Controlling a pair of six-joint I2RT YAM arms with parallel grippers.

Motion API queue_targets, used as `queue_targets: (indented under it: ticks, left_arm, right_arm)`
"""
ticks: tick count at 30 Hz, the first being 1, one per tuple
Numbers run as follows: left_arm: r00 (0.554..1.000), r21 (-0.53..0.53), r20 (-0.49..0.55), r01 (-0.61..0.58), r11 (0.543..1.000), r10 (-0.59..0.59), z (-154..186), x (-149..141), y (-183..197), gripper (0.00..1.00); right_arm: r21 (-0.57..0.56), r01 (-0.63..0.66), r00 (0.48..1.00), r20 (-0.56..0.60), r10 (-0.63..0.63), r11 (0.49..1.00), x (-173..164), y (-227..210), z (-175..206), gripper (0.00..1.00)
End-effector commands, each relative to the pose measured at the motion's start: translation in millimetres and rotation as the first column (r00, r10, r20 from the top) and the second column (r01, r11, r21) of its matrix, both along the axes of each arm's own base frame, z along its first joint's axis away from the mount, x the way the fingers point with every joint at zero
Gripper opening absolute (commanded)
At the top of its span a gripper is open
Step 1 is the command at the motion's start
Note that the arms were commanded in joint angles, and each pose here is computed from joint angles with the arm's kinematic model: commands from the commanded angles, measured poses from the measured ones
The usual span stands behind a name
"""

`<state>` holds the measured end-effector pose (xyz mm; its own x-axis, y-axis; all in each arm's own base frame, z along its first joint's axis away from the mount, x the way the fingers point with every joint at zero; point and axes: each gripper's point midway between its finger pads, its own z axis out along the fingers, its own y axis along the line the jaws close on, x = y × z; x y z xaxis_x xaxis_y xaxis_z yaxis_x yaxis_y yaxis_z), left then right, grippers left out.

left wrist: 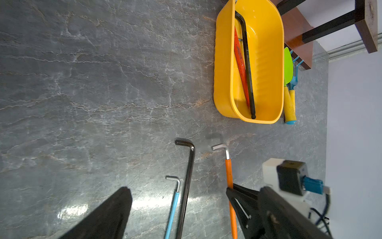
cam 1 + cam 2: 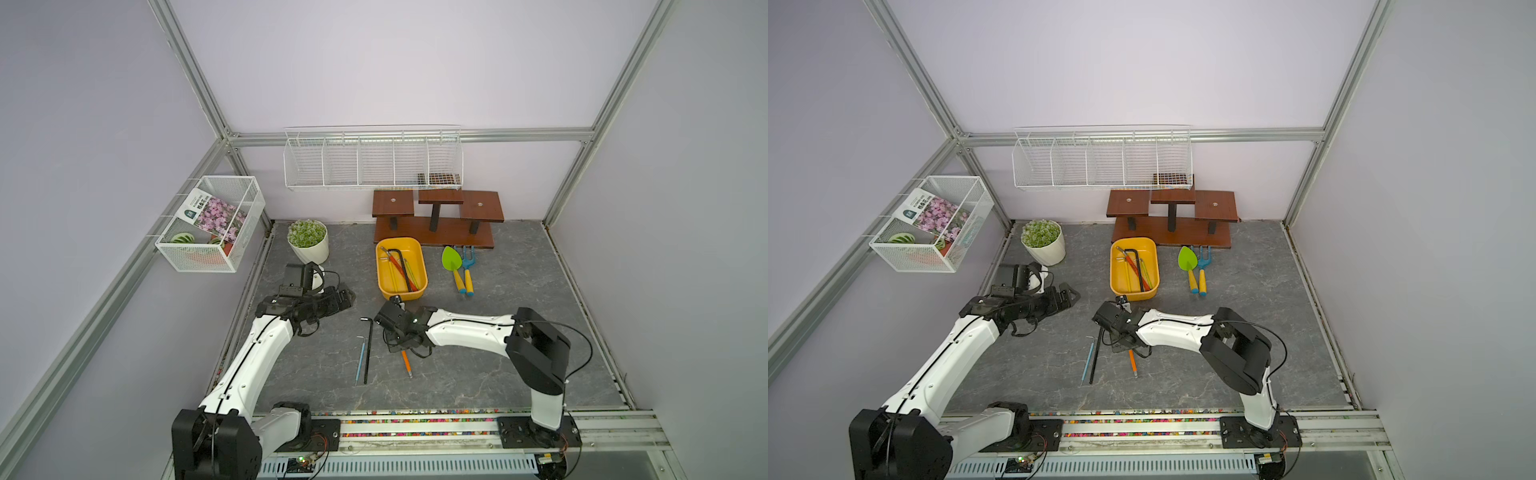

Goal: Put the hex key on the desktop into the storage box
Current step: Pick up the Allen key from the center of the board, then place the Allen key in the storage box.

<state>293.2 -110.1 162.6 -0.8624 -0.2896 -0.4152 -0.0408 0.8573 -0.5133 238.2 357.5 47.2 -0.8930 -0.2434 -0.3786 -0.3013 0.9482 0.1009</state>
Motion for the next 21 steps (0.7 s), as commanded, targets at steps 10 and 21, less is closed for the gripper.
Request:
queue_targets:
  ticks: [10, 21]
  left_arm:
    - [0.996, -0.006, 0.088, 0.03, 1.0, -0.03, 25, 7, -3, 1.0]
    - [0.921, -0.004, 0.389, -0.013, 1.0, 0.014, 126, 39, 3, 1.0]
  right_arm:
    - [0.012, 0.005, 0.992, 0.123, -0.007, 1.0, 7, -21, 63, 0.0]
    - [0.14, -0.014, 0.982, 0.186, -0.013, 0.99, 49, -23, 122, 0.0]
